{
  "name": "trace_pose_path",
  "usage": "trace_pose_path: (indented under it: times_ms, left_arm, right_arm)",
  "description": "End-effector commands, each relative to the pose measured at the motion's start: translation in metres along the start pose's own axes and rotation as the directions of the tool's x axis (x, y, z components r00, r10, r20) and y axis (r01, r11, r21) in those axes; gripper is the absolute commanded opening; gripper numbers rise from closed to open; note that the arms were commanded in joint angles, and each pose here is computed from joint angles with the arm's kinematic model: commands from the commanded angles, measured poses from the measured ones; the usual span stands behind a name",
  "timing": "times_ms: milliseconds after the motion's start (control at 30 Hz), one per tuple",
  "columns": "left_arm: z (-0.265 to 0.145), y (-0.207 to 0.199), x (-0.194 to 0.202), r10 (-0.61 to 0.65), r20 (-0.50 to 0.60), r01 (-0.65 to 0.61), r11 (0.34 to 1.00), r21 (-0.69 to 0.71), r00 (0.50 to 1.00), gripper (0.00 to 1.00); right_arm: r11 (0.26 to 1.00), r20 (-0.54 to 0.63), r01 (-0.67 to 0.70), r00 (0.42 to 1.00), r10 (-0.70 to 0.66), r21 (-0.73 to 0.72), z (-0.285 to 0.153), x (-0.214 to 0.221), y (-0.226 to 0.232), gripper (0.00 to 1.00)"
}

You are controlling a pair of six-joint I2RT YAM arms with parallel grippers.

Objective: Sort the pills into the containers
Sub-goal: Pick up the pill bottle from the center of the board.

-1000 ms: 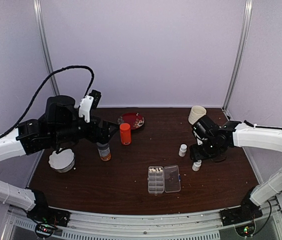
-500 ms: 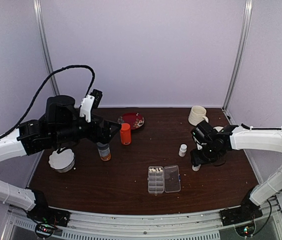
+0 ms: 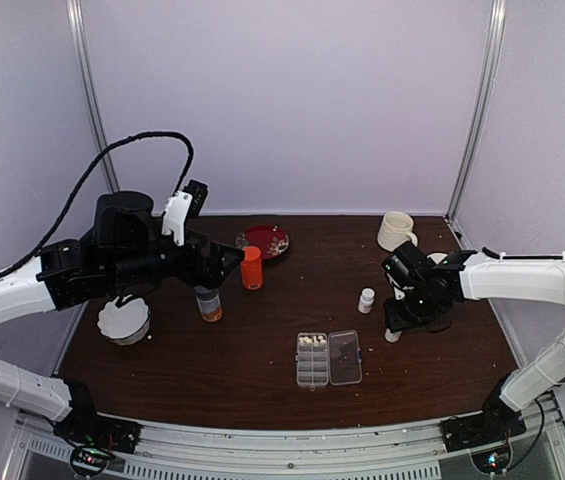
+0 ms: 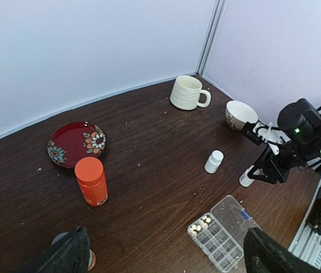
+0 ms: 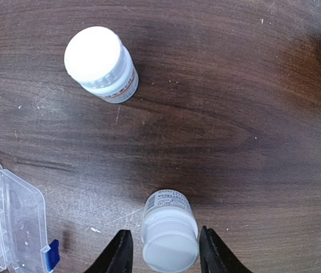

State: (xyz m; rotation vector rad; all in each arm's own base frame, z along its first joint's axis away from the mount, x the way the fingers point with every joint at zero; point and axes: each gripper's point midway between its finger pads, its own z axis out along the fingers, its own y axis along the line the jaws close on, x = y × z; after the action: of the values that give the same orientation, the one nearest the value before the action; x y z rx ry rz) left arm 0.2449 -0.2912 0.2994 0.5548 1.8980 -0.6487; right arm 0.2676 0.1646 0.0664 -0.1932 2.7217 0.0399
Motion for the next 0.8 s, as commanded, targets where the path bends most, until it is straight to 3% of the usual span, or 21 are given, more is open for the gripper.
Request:
trace_pose_path:
  times_ms: [0, 167, 300, 600, 767]
  left_arm:
    - [-0.0002, -0.0066, -0.0148, 0.012, 0.047, -0.013, 1.000, 0.022, 0.999, 0.97]
    - [0.0016, -0.0075, -0.0149, 0.019, 0.040, -0.020, 1.000, 0.024, 0.999, 0.97]
    - [0.0017, -0.0081, -0.0153, 0.019, 0.041, -0.020, 0.999, 0.026, 0.999, 0.97]
    - [-0.0002, -0.0078, -0.0142, 0.020, 0.040, -0.021, 0.999, 0.027, 0.999, 0.98]
    - [0.0003, -0.0078, -0.0137, 0.020, 0.037, -0.021, 0.999, 0.027, 0.999, 0.98]
  right_arm:
    - [0.999, 0.010, -0.011, 1.000, 0.011, 0.041, 0.0000, -0.0021, -0.0087, 0.42]
    - [0.999, 0.006, -0.007, 1.000, 0.007, 0.042, -0.0020, -0.0001, -0.0099, 0.42]
    - [0.999, 0.009, -0.007, 1.000, 0.007, 0.034, -0.0043, 0.0010, -0.0100, 0.34]
    - [0.999, -0.001, 0.005, 1.000, -0.005, 0.034, -0.0025, 0.0035, -0.0101, 0.38]
    - [0.999, -0.002, 0.013, 1.000, -0.013, 0.031, -0.0017, 0.0044, -0.0096, 0.34]
